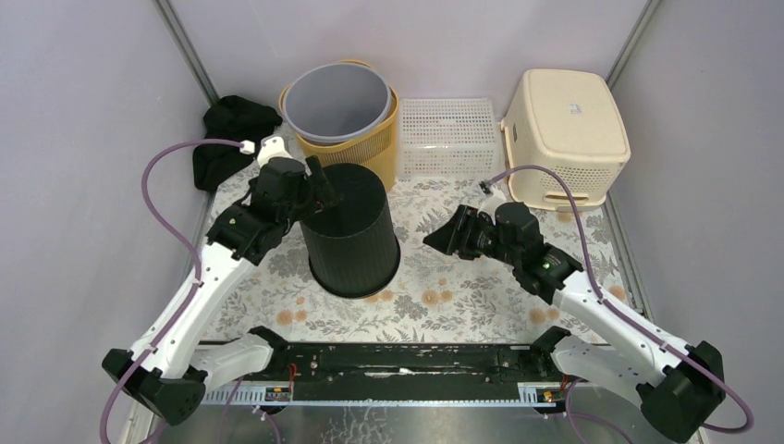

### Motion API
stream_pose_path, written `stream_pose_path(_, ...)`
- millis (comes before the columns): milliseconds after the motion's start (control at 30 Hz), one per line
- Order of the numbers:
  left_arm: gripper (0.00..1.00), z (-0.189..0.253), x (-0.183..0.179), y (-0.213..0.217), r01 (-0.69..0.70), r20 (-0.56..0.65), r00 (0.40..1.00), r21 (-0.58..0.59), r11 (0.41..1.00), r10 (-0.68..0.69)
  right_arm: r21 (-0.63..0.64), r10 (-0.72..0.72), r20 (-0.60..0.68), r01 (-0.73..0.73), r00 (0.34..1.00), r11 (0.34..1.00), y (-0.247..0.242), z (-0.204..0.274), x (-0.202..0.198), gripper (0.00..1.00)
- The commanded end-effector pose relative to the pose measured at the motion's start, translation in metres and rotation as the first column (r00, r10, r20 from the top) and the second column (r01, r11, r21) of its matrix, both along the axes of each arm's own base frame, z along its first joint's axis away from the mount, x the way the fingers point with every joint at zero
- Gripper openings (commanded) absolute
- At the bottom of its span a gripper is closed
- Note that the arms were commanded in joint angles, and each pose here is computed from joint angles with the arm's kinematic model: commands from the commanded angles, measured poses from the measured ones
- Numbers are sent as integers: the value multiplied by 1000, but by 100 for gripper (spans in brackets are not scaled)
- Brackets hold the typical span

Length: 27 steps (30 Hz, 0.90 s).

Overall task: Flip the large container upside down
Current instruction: Turn the container upside down at the center of the board, then move the container to the center of the board.

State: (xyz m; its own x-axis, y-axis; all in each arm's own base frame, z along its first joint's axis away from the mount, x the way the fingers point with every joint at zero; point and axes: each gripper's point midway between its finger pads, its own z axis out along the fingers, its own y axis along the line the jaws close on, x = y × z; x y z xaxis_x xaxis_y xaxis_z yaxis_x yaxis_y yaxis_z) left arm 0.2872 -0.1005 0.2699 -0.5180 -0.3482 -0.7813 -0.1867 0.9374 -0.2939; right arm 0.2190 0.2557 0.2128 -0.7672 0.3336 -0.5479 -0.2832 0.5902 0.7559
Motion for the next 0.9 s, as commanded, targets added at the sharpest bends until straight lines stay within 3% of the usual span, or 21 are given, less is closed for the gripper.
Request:
stream_pose_path(0,100,-11,9,-10,39,0,999,-16,999,-39,-131,-39,-40,33,998,991,-19,-21,-3,59)
stream_pose_path(133,100,-4,7,-8,33,6,999,-26,999,-33,-153,-27,-92,13,995,988,-10,-42,3,58)
stream_pose_path(433,100,60,-21,6,32,122,992,-82,996,-21,18,58,-168,-56,984,998,61,-65,49,57)
stream_pose_path(600,100,72,-42,19,17,143,990,-100,995,-3,68,202,-199,-192,959,979,152,-77,42,56)
stream_pose_path(767,100,84,-58,28,13,169,986,-117,993,7,121,364,-176,-347,915,930,272,-74,60,55)
stream_pose_path(867,100,82,-61,31,6,163,986,-107,994,12,134,415,-192,-395,889,909,299,-80,51,52)
